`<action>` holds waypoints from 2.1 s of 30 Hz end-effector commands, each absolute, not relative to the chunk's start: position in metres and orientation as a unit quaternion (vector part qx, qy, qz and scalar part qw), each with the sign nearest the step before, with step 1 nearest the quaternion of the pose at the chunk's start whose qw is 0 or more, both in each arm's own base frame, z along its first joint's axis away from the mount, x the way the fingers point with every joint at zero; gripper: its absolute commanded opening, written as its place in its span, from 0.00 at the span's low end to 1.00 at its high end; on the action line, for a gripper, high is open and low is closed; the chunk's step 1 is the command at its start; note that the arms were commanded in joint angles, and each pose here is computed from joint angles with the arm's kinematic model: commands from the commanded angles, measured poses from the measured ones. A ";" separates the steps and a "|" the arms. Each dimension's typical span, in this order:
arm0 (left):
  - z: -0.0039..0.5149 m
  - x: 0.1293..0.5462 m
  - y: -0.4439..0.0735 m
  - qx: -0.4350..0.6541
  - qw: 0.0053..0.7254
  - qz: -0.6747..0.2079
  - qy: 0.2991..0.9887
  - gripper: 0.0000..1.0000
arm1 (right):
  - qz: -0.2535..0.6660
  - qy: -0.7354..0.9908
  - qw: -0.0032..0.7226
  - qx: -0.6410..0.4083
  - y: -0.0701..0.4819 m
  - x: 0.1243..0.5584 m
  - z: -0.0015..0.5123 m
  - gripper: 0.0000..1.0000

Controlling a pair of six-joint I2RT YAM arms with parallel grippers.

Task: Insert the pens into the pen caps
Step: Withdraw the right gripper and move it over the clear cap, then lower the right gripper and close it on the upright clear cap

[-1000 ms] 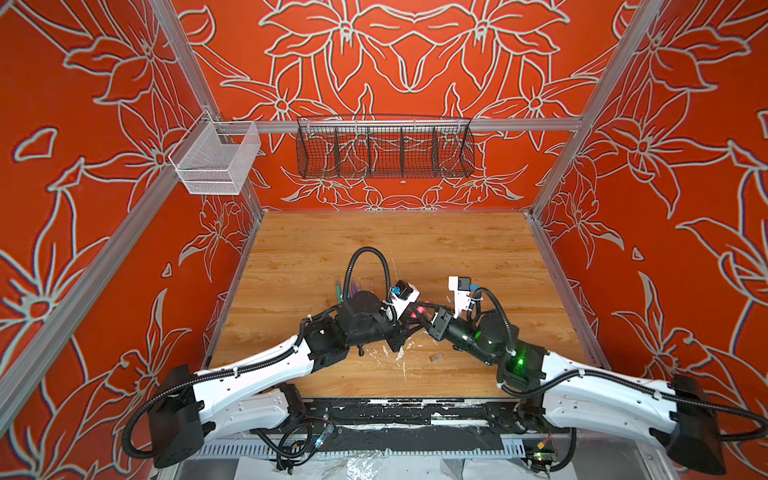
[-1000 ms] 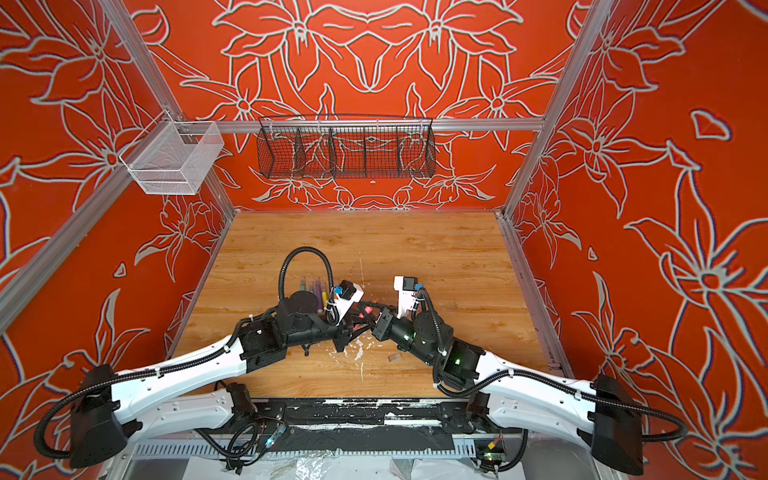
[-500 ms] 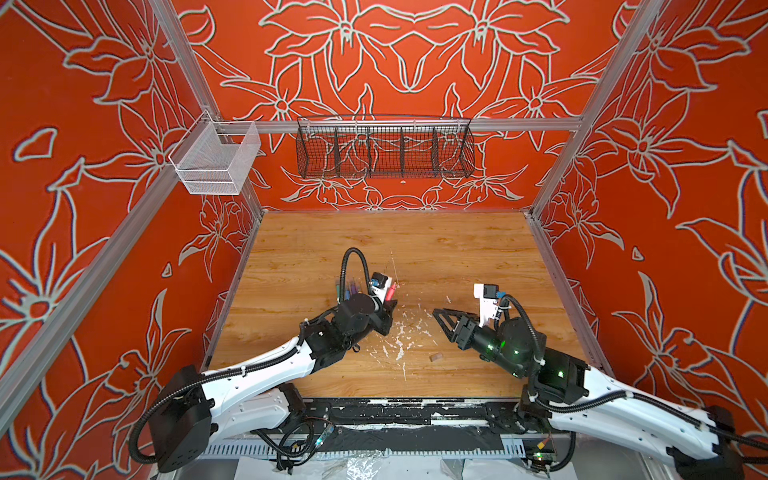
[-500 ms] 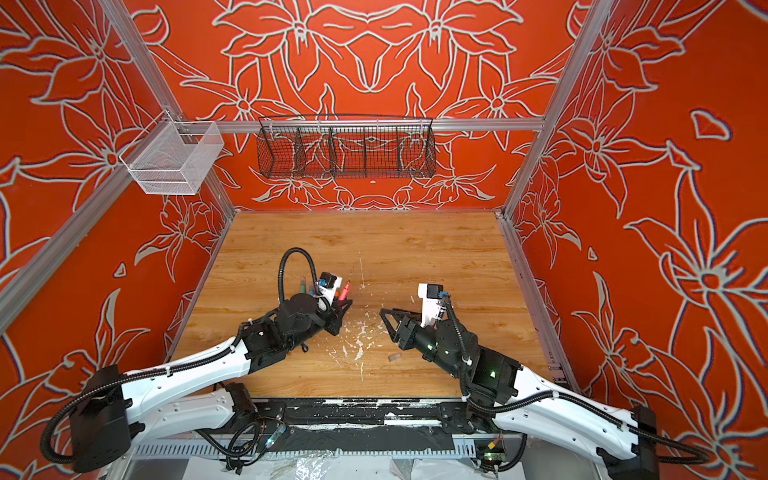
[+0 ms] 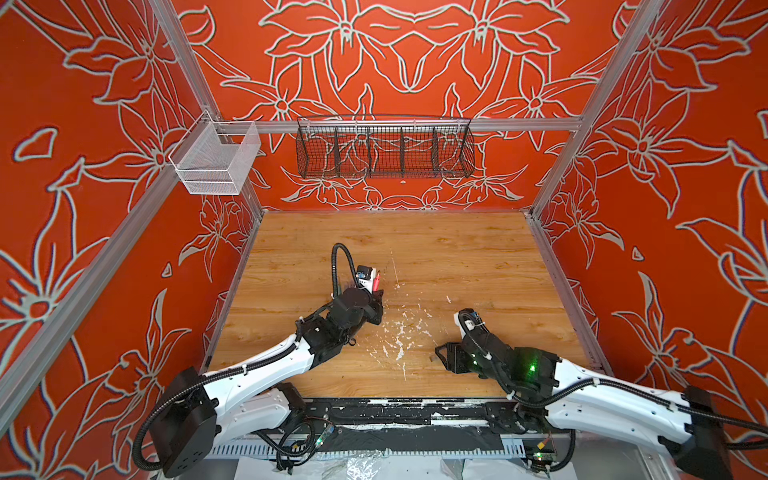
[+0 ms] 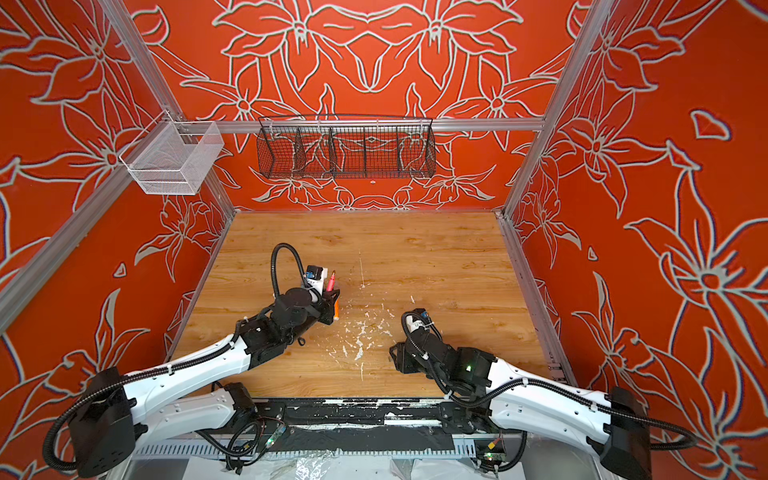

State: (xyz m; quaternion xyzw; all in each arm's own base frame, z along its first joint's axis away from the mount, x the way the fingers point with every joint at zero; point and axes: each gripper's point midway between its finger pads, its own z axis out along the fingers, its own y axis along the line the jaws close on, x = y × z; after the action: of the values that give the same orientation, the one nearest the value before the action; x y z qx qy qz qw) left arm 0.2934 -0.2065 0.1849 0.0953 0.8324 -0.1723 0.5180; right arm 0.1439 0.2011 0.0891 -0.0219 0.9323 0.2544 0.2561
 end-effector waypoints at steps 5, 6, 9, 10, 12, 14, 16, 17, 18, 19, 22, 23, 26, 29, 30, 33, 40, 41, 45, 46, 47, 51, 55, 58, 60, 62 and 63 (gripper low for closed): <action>0.201 0.290 -0.205 0.089 0.536 -0.192 0.817 0.00 | 0.254 0.941 0.223 -0.012 0.206 0.136 0.060 0.59; 0.202 0.290 -0.205 0.088 0.538 -0.193 0.816 0.00 | 0.249 0.943 0.220 -0.014 0.206 0.136 0.057 0.60; 0.201 0.290 -0.205 0.089 0.536 -0.192 0.817 0.00 | 0.244 0.946 0.213 -0.019 0.211 0.137 0.052 0.60; 0.200 0.290 -0.206 0.091 0.535 -0.192 0.818 0.00 | 0.243 0.947 0.211 -0.020 0.213 0.138 0.050 0.60; 0.200 0.290 -0.206 0.091 0.534 -0.191 0.819 0.00 | 0.240 0.948 0.209 -0.022 0.217 0.139 0.047 0.60; 0.201 0.291 -0.206 0.091 0.535 -0.192 0.818 0.00 | 0.237 0.949 0.208 -0.023 0.221 0.142 0.044 0.60; 0.200 0.290 -0.207 0.093 0.533 -0.192 0.819 0.00 | 0.235 0.949 0.207 -0.023 0.224 0.143 0.041 0.60; 0.200 0.290 -0.207 0.093 0.534 -0.193 0.818 0.00 | 0.232 0.950 0.206 -0.024 0.225 0.144 0.039 0.60; 0.200 0.290 -0.207 0.093 0.533 -0.193 0.818 0.00 | 0.228 0.951 0.207 -0.025 0.225 0.145 0.038 0.60; 0.201 0.290 -0.207 0.093 0.534 -0.193 0.818 0.00 | 0.225 0.952 0.207 -0.025 0.227 0.147 0.038 0.60; 0.201 0.290 -0.207 0.093 0.534 -0.194 0.818 0.00 | 0.218 0.953 0.208 -0.029 0.230 0.150 0.038 0.60; 0.201 0.289 -0.207 0.093 0.534 -0.194 0.817 0.00 | 0.217 0.953 0.210 -0.031 0.233 0.152 0.040 0.60; 0.203 0.289 -0.206 0.093 0.535 -0.193 0.817 0.00 | 0.215 0.953 0.210 -0.036 0.239 0.155 0.041 0.60; 0.202 0.289 -0.206 0.093 0.535 -0.193 0.817 0.00 | 0.207 0.954 0.209 -0.046 0.246 0.159 0.042 0.60; 0.202 0.289 -0.206 0.094 0.535 -0.192 0.818 0.00 | 0.203 0.956 0.208 -0.050 0.247 0.159 0.041 0.60; 0.202 0.289 -0.207 0.095 0.534 -0.195 0.817 0.00 | 0.184 0.959 0.207 -0.060 0.252 0.164 0.039 0.60; 0.203 0.289 -0.206 0.095 0.535 -0.195 0.817 0.00 | 0.124 0.967 0.208 -0.085 0.249 0.169 0.040 0.57; 0.203 0.289 -0.207 0.095 0.535 -0.195 0.816 0.00 | 0.114 0.966 0.213 -0.089 0.247 0.169 0.043 0.57; 0.203 0.288 -0.207 0.096 0.535 -0.197 0.816 0.00 | 0.076 0.966 0.225 -0.106 0.239 0.168 0.051 0.58; 0.203 0.289 -0.208 0.096 0.535 -0.197 0.816 0.00 | 0.069 0.965 0.226 -0.110 0.238 0.167 0.051 0.58; 0.203 0.289 -0.208 0.096 0.535 -0.197 0.816 0.00 | 0.064 0.965 0.226 -0.113 0.238 0.167 0.052 0.58; 0.203 0.289 -0.207 0.095 0.535 -0.197 0.816 0.00 | 0.047 0.966 0.221 -0.123 0.238 0.165 0.047 0.58; 0.203 0.289 -0.206 0.095 0.536 -0.194 0.816 0.00 | 0.031 0.968 0.214 -0.130 0.239 0.165 0.043 0.56; 0.204 0.288 -0.206 0.094 0.537 -0.195 0.816 0.00 | 0.024 0.969 0.205 -0.139 0.242 0.164 0.039 0.52; 0.205 0.288 -0.206 0.094 0.538 -0.195 0.815 0.00 | 0.017 0.969 0.200 -0.144 0.243 0.163 0.037 0.50; 0.205 0.288 -0.206 0.094 0.538 -0.196 0.815 0.00 | 0.007 0.969 0.198 -0.146 0.241 0.163 0.035 0.49; 0.205 0.288 -0.206 0.094 0.538 -0.196 0.815 0.00 | 0.003 0.970 0.197 -0.146 0.240 0.163 0.034 0.48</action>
State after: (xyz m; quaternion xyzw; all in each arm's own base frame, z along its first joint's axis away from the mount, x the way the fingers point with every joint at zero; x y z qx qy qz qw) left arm 0.2889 -0.2068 0.1991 0.0957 0.8207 -0.1911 0.5298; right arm 0.1618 0.2453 0.0315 -0.1401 0.9707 0.0295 0.1932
